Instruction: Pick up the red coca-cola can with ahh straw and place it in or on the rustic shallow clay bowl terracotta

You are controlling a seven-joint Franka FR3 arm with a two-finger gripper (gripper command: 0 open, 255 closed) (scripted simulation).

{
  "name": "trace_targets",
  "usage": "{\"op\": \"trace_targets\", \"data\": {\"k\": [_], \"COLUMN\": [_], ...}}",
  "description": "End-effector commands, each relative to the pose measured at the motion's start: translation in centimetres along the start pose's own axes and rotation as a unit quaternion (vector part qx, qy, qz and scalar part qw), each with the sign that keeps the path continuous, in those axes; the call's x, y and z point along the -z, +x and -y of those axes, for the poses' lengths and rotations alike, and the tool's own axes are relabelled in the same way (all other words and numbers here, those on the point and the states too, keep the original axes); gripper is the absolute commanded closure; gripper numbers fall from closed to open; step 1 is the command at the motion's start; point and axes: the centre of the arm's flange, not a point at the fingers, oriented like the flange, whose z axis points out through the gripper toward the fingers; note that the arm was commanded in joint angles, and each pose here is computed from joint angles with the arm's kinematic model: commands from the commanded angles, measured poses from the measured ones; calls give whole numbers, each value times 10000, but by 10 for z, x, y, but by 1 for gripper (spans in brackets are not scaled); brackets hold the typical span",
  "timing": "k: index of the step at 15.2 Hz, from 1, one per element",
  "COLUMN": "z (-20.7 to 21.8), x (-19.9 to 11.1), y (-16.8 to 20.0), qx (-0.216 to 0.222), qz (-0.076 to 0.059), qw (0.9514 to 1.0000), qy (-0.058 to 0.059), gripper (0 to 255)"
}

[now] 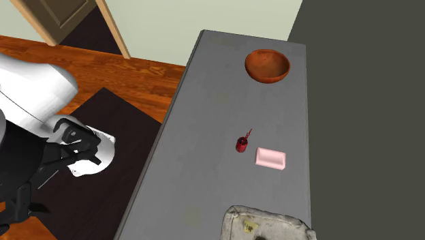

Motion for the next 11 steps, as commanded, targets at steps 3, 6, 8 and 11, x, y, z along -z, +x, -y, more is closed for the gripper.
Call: {"op": "trace_targets", "data": {"k": [3,6,8,11], "z": [21,54,75,107], "x": [-13,-31,-44,-63], "y": [9,23,32,45], "qx": [4,9,12,18], "qz": [-22,-56,-78,-111], "qw": [10000,10000,10000,9999], "qy": [-11,-29,-40,-57], "gripper": [0,0,0,0]}}
